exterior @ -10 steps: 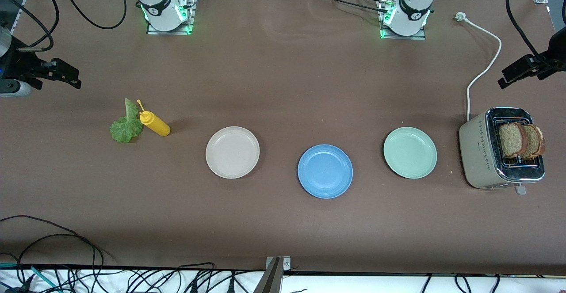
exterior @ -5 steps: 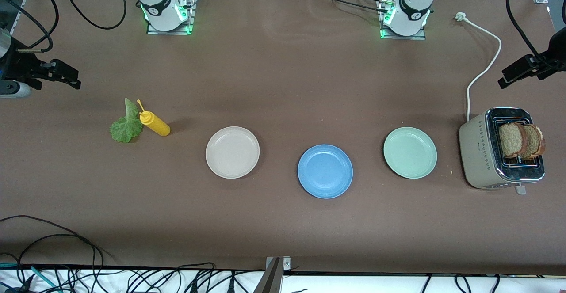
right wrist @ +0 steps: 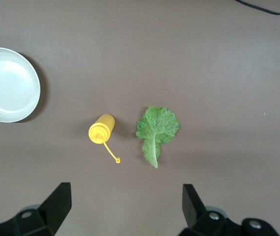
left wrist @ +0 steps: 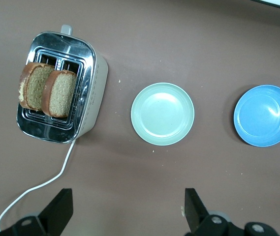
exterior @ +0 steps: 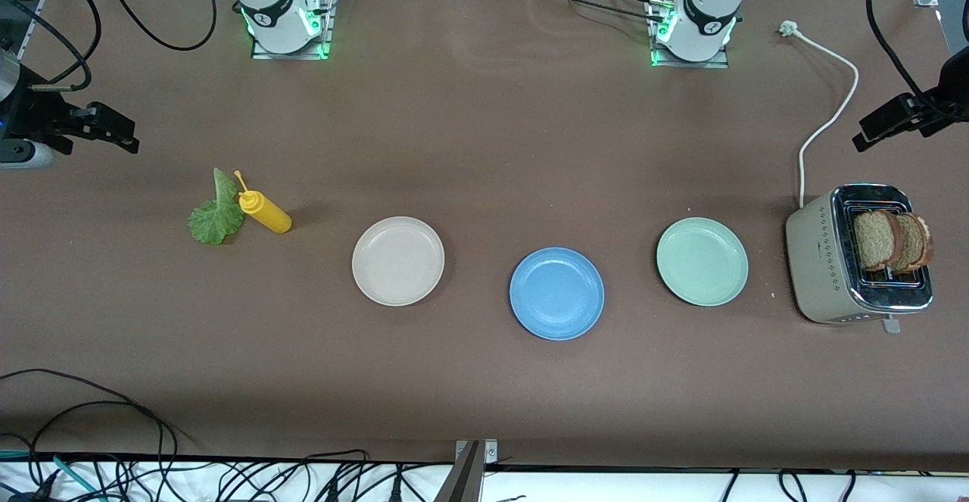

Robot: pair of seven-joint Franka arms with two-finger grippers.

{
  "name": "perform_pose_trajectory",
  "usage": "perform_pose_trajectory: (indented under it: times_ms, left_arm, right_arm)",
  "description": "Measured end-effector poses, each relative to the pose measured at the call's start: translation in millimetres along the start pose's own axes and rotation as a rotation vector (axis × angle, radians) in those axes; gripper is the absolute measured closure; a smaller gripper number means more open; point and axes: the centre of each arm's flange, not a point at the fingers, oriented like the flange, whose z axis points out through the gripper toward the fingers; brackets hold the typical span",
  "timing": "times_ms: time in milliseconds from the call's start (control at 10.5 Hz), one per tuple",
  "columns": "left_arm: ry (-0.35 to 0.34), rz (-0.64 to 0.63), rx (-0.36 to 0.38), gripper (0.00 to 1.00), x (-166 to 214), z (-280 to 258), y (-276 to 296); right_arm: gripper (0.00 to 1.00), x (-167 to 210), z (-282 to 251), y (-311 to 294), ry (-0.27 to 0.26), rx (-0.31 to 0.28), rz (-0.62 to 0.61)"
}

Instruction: Make sandwich in blue plate with both arms

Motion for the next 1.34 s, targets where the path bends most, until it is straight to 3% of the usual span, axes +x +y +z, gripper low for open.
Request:
perform_pose_trajectory:
  times_ms: [955, 1336]
  left_arm:
    - [0.004, -0.005, -0.001, 0.0, 0, -2, -2]
    - [0.02, -0.089, -0.005, 0.0, 11, -7, -52]
  right_arm:
    - [0.0, -1, 7, 21, -0.017, 0.003, 0.022]
    - [0.0, -1, 7, 21, -0.017, 0.003, 0.022]
